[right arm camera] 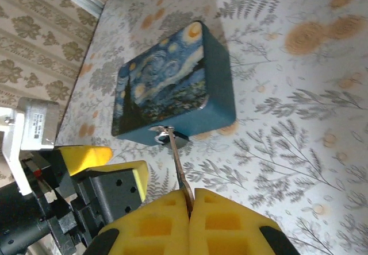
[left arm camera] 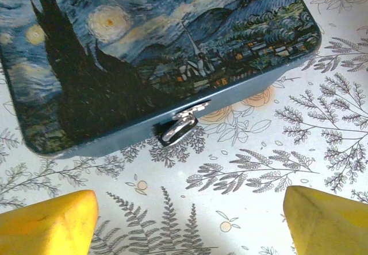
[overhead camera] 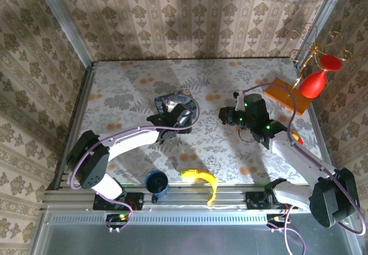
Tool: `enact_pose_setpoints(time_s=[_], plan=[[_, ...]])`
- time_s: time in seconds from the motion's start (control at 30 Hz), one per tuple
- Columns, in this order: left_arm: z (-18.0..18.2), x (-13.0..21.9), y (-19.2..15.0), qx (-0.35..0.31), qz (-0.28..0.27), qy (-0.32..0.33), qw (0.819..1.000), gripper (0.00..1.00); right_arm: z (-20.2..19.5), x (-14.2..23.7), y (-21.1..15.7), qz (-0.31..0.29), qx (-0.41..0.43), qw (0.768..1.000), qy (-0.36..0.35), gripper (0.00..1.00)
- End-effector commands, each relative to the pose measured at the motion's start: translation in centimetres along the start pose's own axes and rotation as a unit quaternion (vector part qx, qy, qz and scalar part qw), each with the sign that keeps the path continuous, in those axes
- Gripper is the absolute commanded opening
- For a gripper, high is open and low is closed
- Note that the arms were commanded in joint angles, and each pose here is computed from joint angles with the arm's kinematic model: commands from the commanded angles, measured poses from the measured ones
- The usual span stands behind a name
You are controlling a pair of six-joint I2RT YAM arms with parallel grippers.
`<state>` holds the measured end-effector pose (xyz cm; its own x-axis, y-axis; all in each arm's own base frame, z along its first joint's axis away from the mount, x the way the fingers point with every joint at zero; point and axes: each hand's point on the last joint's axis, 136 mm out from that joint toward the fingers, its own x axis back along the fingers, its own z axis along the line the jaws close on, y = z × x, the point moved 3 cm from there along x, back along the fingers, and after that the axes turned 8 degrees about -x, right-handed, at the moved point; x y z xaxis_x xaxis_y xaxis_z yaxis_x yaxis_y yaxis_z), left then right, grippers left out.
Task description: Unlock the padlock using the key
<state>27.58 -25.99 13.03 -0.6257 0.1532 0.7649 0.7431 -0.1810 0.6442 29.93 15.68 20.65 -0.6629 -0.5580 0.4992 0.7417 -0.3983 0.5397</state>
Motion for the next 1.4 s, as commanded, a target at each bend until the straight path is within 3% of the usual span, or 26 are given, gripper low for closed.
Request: enact_pose_setpoints(time_s=[0.0, 0.2, 0.6, 1.0, 1.2, 1.37], plan=[[0.2, -1.3, -0.1, 0.02, -0.013, 0.05, 0.998, 0.85, -0.6, 1.0, 0.1, -0.016, -0.015, 1.0, -0.008, 0.0], [-0.3, -4.1, -0.1, -0.003, 0.011, 0.102, 0.995, 0.79, -1.1, 2.0, 0.3, -0.024, -0.023, 0.999, -0.013, 0.0], [0.0, -7.4, 1.2, -0.017, -0.01, 0.153, 0.988, 0.67, -0.8, 1.6, 0.9, -0.02, -0.03, 0.999, 0.0, 0.0], [1.0, -8.6, 1.2, 0.024, -0.006, 0.152, 0.988, 0.65, -0.8, 1.0, 0.7, -0.012, -0.038, 0.999, 0.011, 0.0], [1.8, -8.9, 1.2, 0.049, -0.001, 0.154, 0.987, 0.73, -0.9, 0.7, 0.6, -0.01, -0.042, 0.999, 0.016, 0.0], [1.6, -9.4, 1.1, 0.055, 0.006, 0.149, 0.987, 0.67, -0.9, 0.6, 0.5, -0.01, -0.045, 0.999, 0.018, 0.0]])
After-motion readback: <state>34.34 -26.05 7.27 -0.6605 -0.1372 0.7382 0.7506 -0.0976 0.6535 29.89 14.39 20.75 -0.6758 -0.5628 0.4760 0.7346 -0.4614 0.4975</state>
